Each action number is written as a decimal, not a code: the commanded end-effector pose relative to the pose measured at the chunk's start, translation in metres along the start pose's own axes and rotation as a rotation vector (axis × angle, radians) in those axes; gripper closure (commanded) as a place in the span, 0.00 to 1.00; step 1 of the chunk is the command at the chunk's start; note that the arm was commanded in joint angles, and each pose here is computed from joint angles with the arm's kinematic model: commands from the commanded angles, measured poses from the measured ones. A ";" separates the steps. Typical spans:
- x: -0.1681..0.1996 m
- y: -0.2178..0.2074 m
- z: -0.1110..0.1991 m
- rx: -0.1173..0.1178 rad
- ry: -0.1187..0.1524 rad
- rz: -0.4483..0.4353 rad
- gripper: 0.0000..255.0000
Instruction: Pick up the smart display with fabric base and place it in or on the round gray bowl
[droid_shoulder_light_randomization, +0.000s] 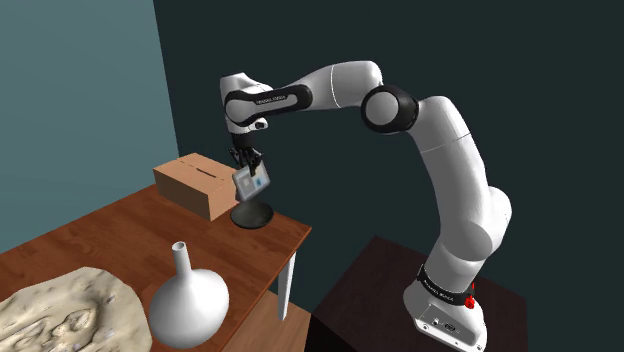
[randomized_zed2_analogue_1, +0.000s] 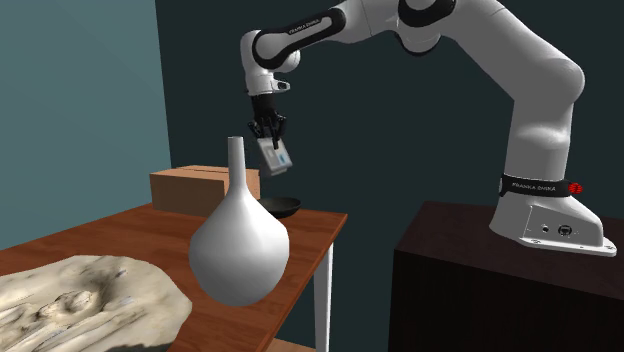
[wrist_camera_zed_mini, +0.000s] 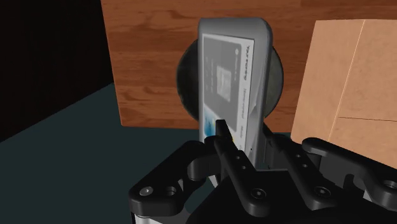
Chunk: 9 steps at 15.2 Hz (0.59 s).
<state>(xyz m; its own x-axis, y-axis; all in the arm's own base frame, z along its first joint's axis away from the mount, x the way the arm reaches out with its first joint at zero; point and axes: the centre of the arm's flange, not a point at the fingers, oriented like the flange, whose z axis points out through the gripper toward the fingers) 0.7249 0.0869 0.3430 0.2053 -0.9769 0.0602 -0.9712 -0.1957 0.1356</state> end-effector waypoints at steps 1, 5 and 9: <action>0.011 -0.001 0.003 0.001 0.000 -0.001 1.00; 0.010 -0.004 0.024 0.001 0.000 -0.001 1.00; 0.009 -0.007 0.045 0.001 0.000 -0.001 1.00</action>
<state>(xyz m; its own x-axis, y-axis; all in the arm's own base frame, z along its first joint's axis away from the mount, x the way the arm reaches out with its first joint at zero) 0.7283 0.0766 0.3026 0.2066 -0.9766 0.0598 -0.9709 -0.1970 0.1361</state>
